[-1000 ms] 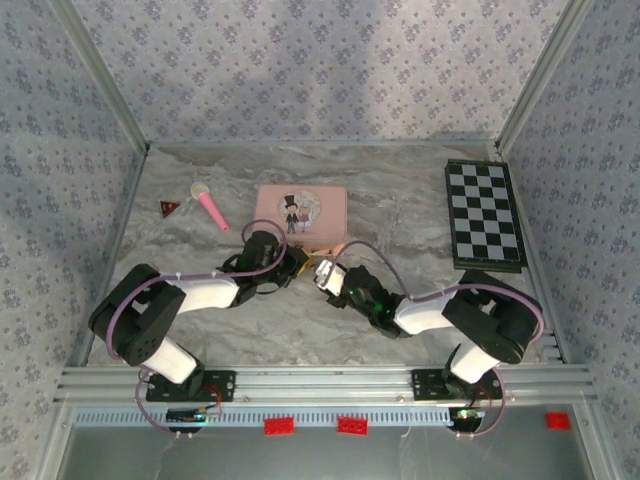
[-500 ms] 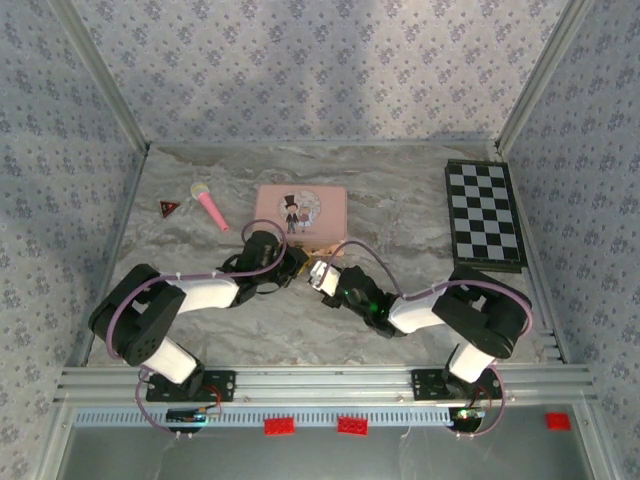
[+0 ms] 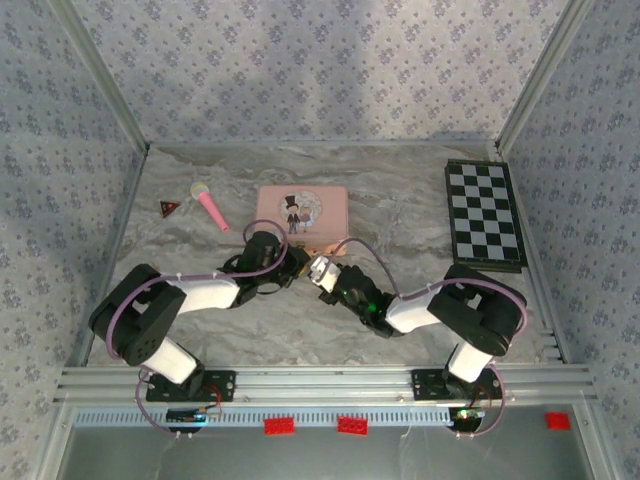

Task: Unlock the padlock with the key

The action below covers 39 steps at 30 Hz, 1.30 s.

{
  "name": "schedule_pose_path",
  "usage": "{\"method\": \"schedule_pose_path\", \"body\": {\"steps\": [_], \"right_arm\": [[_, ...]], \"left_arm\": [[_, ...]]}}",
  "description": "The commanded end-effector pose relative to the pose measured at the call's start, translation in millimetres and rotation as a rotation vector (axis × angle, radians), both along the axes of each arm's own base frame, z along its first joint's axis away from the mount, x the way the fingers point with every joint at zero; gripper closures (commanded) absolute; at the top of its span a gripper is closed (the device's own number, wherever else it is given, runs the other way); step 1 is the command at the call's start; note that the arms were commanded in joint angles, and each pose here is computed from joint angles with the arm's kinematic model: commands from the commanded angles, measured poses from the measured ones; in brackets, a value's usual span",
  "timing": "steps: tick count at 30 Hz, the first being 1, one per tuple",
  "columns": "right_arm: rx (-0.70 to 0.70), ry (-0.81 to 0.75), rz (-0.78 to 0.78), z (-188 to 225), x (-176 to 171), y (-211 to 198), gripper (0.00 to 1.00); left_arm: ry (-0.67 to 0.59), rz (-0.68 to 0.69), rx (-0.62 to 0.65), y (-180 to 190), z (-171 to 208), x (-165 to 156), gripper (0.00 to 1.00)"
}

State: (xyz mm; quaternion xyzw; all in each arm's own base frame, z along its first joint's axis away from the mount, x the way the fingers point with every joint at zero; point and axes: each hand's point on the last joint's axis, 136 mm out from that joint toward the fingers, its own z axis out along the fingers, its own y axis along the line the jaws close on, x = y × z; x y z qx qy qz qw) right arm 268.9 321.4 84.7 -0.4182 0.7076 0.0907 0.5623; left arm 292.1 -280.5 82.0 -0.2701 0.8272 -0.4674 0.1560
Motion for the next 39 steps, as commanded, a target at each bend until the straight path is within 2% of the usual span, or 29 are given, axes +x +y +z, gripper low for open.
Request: {"method": "schedule_pose_path", "body": {"steps": [1,9,14,29,39], "right_arm": [[0.044,-0.007,-0.022,7.3,3.8,6.6,0.8],[0.069,0.006,-0.064,8.3,7.5,3.3,0.86],[0.113,0.089,-0.102,6.7,10.1,7.1,0.89],[0.366,0.298,-0.203,4.2,8.0,-0.5,0.97],[0.466,0.386,-0.24,0.1,6.8,-8.0,0.99]], "left_arm": [[-0.118,-0.039,-0.101,-15.8,40.6,4.9,1.0],[-0.12,-0.04,-0.099,-16.0,41.1,4.9,1.0],[-0.12,-0.041,-0.099,-16.4,40.3,4.5,1.0],[-0.118,-0.035,-0.094,-16.1,37.0,6.3,1.0],[-0.117,-0.034,-0.09,-16.4,36.0,8.6,1.0]]}}
